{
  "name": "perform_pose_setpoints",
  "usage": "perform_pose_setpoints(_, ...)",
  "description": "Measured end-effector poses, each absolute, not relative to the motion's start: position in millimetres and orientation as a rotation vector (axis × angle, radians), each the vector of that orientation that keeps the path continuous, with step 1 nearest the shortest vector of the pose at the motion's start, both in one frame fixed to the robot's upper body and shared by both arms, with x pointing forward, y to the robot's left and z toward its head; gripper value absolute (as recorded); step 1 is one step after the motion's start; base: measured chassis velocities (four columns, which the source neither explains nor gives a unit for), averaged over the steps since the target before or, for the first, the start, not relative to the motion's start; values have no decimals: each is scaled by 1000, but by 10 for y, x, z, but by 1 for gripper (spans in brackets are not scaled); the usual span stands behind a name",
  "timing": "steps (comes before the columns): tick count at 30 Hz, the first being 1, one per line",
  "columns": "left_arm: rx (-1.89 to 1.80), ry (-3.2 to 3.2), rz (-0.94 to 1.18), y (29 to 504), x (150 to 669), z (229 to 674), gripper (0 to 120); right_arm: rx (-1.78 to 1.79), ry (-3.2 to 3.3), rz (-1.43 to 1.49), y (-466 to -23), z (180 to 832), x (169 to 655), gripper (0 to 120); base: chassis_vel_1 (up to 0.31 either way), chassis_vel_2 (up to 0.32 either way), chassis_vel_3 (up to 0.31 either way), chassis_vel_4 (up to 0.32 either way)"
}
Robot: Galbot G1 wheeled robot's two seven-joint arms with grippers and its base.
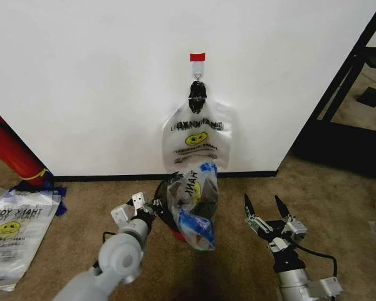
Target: Pick up the garbage bag from the wall and place it over the trash bin.
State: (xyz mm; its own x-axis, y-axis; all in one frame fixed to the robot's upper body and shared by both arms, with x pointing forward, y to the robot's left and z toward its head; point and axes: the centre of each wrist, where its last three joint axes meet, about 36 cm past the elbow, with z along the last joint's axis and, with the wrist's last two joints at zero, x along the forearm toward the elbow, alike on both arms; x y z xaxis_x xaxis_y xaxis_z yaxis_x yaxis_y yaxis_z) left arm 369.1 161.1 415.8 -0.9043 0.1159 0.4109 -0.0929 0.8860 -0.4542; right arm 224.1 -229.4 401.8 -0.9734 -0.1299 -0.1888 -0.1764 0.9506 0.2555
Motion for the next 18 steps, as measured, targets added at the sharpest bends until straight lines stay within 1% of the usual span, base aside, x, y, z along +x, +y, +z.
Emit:
perform_pose_setpoints(6,19,-2659,535,1556,3696,3965,1,-221,2934,405,-2294,4032,2209,100,0,0,0,0)
perform_pose_setpoints(18,46,-2606,534,1489,3739,3788,1,-205,2940,408,-2224,3956,2150,100,0,0,0,0)
